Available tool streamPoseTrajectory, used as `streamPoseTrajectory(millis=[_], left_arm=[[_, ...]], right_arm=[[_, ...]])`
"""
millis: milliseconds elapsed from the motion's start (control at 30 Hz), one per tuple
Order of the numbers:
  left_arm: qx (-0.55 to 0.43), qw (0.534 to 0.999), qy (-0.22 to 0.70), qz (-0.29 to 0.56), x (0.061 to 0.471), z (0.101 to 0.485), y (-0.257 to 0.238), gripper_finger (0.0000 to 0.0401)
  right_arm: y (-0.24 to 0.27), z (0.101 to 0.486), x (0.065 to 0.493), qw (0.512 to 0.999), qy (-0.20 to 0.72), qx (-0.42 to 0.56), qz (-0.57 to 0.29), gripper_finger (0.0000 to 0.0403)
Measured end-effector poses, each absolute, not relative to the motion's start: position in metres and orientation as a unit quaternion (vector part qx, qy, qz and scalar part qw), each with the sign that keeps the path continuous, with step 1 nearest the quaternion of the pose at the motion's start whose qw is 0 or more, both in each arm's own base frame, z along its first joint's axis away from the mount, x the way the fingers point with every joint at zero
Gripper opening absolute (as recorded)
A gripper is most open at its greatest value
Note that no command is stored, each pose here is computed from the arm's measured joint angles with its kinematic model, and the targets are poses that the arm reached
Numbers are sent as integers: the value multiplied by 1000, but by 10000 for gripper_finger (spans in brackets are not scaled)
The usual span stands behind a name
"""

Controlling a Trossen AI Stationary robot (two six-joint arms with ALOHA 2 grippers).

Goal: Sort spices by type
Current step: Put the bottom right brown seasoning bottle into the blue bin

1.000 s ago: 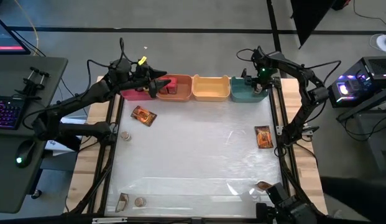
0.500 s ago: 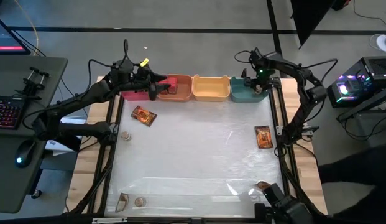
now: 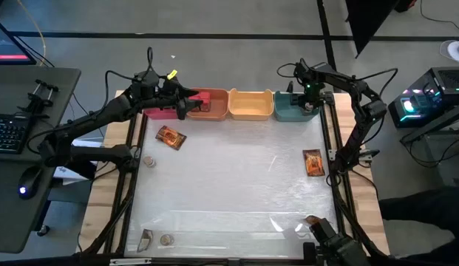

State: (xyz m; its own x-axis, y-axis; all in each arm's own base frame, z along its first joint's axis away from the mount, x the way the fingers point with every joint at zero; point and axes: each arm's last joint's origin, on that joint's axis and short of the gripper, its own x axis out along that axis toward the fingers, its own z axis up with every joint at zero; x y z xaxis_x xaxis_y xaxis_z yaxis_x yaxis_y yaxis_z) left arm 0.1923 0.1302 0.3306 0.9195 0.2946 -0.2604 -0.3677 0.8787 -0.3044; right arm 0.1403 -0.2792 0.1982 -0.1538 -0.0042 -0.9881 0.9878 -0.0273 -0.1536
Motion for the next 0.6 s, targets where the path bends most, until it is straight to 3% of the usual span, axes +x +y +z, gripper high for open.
streamPoseTrajectory(millis=[600], left_arm=[[-177,963,106,172,192,330,130,269]], right_arm=[[-280,198,141,469,534,457,-535,189]])
